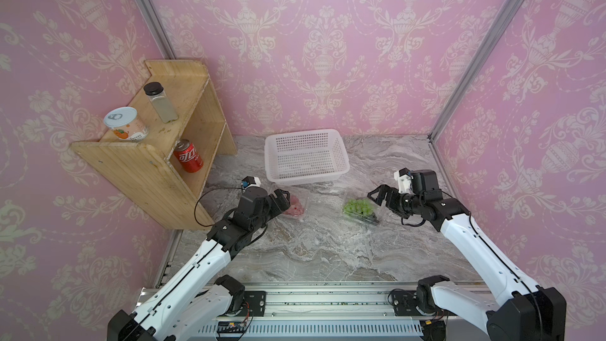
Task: Pack grapes into containers
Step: Move the packing box to the center of the board, then reset both arms
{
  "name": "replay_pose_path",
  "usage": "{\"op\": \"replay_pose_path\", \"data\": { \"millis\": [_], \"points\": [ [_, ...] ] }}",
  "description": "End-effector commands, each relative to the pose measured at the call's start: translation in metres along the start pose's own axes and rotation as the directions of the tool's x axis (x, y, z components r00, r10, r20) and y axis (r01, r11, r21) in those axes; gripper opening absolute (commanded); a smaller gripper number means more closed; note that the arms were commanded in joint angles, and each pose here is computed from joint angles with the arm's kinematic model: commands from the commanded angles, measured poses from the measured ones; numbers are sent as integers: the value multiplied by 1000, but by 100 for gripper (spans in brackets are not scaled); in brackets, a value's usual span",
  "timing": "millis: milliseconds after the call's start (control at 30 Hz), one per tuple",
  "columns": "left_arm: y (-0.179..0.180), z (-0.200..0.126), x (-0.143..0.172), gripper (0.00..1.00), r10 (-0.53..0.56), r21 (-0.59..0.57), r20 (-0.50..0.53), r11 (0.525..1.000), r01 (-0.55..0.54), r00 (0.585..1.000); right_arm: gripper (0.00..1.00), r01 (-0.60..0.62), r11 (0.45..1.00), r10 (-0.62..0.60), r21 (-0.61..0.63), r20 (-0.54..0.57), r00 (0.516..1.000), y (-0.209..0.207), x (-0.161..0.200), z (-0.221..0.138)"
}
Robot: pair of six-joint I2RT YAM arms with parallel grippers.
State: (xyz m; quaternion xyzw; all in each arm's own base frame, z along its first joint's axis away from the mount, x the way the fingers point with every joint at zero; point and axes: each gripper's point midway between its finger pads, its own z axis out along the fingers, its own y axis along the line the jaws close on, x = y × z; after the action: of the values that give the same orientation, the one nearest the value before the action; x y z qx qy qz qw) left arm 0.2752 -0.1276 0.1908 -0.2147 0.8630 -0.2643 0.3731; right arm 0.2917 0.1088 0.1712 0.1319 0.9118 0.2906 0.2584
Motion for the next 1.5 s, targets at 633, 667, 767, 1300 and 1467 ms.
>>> {"op": "replay_pose_path", "data": {
  "millis": [633, 667, 767, 1300, 1467],
  "points": [
    [144, -7, -104, 99, 331, -566, 262, 813, -133, 907, 100, 20, 852, -258, 523, 387, 885, -131, -76, -32],
    [150, -6, -107, 99, 342, -586, 264, 800, -132, 902, 100, 12, 844, -263, 537, 394, 881, -137, -76, -31],
    [164, 5, -116, 99, 354, -592, 260, 793, -142, 898, 100, 17, 836, -298, 549, 427, 854, -142, -79, -28],
    [211, 82, -138, 99, 470, -584, 281, 775, -239, 837, 100, 46, 801, -399, 597, 475, 784, -167, -108, 14],
    [203, 91, -135, 99, 474, -520, 281, 806, -283, 834, 100, 61, 818, -408, 572, 500, 764, -163, -118, 23]
  ]
}}
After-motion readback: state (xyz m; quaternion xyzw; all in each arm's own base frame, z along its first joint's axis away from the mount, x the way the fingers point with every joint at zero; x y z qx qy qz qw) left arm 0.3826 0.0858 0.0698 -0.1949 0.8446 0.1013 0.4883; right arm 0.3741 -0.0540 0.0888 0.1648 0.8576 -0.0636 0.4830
